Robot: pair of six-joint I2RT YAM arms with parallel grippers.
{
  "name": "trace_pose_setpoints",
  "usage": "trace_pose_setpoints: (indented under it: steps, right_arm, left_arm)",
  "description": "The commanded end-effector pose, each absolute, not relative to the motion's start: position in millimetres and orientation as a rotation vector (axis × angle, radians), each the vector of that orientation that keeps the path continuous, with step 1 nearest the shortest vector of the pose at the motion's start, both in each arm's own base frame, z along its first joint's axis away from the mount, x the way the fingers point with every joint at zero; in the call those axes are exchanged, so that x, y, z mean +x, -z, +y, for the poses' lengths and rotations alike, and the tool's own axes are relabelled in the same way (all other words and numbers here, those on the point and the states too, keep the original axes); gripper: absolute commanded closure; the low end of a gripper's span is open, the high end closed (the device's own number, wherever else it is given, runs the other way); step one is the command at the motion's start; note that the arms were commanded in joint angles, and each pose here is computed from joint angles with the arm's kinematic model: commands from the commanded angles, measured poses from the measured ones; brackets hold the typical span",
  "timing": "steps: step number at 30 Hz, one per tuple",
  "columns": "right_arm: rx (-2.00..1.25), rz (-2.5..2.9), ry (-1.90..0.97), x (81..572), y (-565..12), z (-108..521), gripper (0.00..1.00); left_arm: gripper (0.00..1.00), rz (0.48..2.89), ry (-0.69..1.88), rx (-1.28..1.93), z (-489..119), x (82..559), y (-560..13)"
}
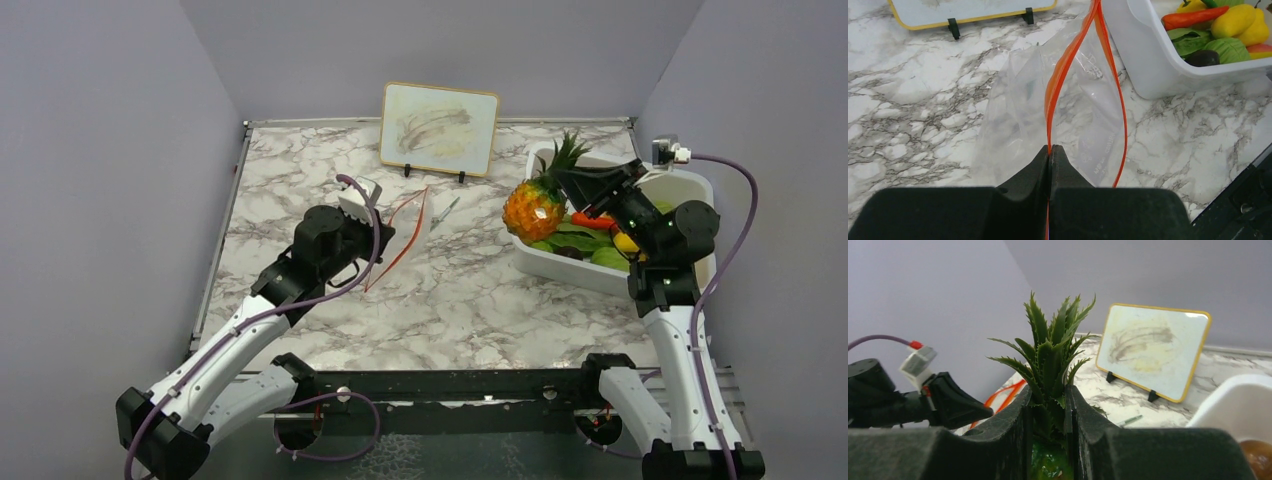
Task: Place the food in the zip-top bag and seal the zipper
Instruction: Place the fake fruit in the zipper food storage bag.
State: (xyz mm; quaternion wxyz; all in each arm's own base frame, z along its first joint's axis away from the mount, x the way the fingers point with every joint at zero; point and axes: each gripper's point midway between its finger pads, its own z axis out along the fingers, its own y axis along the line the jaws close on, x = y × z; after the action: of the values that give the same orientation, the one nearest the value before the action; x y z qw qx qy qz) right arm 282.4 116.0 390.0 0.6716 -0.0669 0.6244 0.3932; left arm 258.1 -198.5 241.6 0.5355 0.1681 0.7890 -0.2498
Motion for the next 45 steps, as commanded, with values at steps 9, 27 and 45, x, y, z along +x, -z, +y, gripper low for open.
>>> trace_pose_setpoints:
  steps: [9, 27, 45]
  right_arm:
    - [-0.317, 1.283, -1.014, 266.6, -413.0, 190.9, 0.88]
    - [-0.438, 1.07, -1.106, 258.3, -440.5, 297.5, 0.89]
    - [-0.593, 0.925, -0.877, 230.5, -366.2, 282.1, 0.86]
  left_arm:
    - [1.0, 1.931, 0.825, 0.412, -231.7, 247.0, -246.7]
    - [1.0, 1.972, 0.965, 0.325, -244.1, 239.6, -254.6]
    - [1.0, 1.96, 1.093, 0.324, -252.0, 223.9, -302.6]
